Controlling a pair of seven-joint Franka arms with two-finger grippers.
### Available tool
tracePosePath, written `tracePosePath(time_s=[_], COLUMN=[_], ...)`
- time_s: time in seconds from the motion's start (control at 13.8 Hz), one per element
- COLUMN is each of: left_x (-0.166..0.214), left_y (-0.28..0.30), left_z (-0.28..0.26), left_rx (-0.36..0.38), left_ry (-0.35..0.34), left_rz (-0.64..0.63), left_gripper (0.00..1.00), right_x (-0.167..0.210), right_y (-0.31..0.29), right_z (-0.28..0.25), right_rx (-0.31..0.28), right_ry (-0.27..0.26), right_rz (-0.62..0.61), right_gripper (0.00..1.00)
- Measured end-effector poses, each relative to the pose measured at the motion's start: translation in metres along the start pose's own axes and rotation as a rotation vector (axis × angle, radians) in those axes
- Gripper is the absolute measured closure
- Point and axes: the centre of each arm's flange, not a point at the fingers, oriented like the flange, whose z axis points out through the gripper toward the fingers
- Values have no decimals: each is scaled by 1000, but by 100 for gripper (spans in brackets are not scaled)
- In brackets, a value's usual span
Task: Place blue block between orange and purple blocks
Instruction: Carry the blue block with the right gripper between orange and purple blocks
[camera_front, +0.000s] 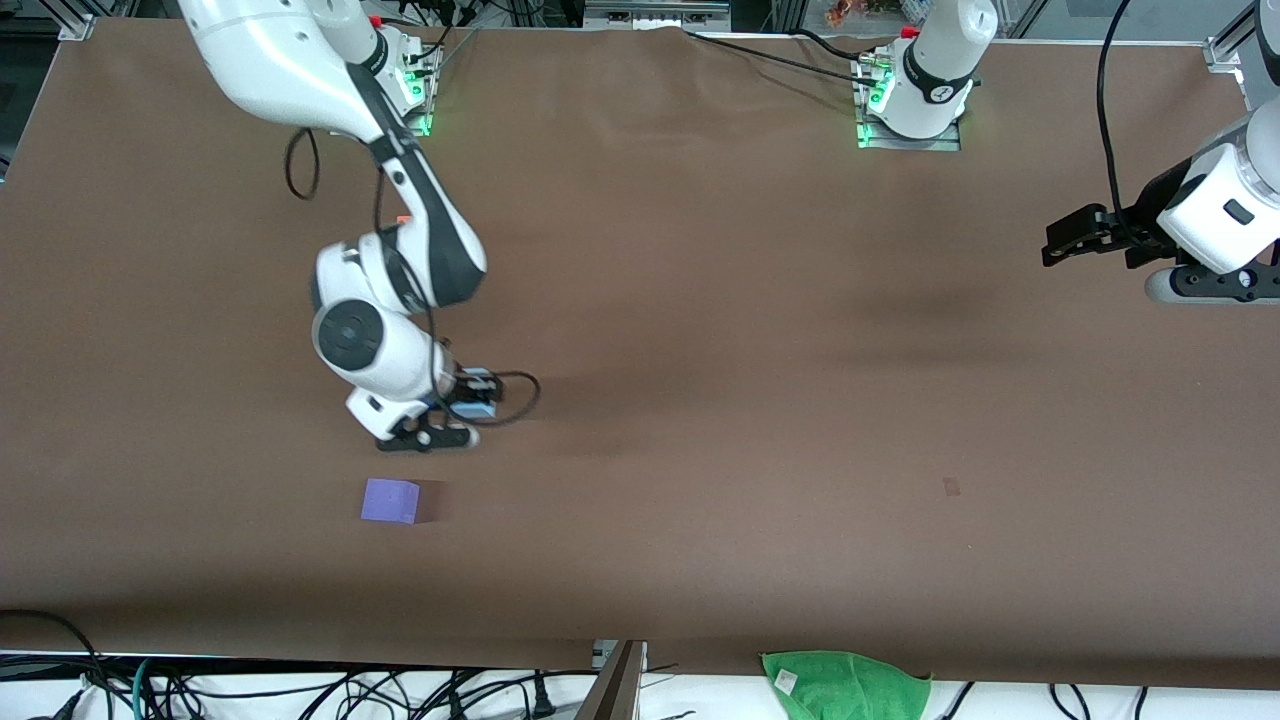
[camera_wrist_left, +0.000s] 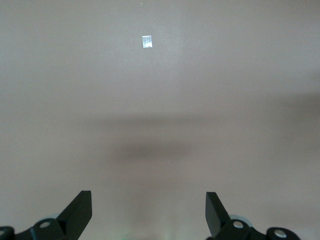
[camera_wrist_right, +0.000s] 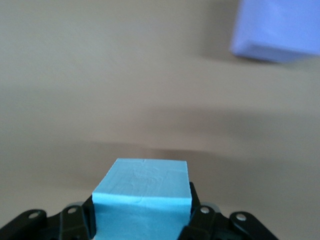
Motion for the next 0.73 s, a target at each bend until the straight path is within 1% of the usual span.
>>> tracePosePath(time_s=[0.15, 0.29, 0.44, 0.65, 0.73], left_x=[1, 2, 5, 10, 11], left_y=[-1, -1, -1, -6, -8], left_z=[1, 2, -1, -4, -3], left_rx=[0, 0, 0, 0, 0], left_ry=[-1, -2, 11, 17, 15], left_rz=[-2, -3, -3, -12, -17], left_gripper=[0, 0, 0, 0, 0], right_x=[-44, -80, -91, -90, -89], right_y=[37, 56, 67, 79, 82], right_z=[22, 48, 60, 66, 68], right_rx=[-13, -23, -31, -38, -39], right_ry=[13, 8, 2, 11, 15], right_rz=[-9, 2, 17, 38, 46], right_gripper=[37, 37, 37, 37, 32])
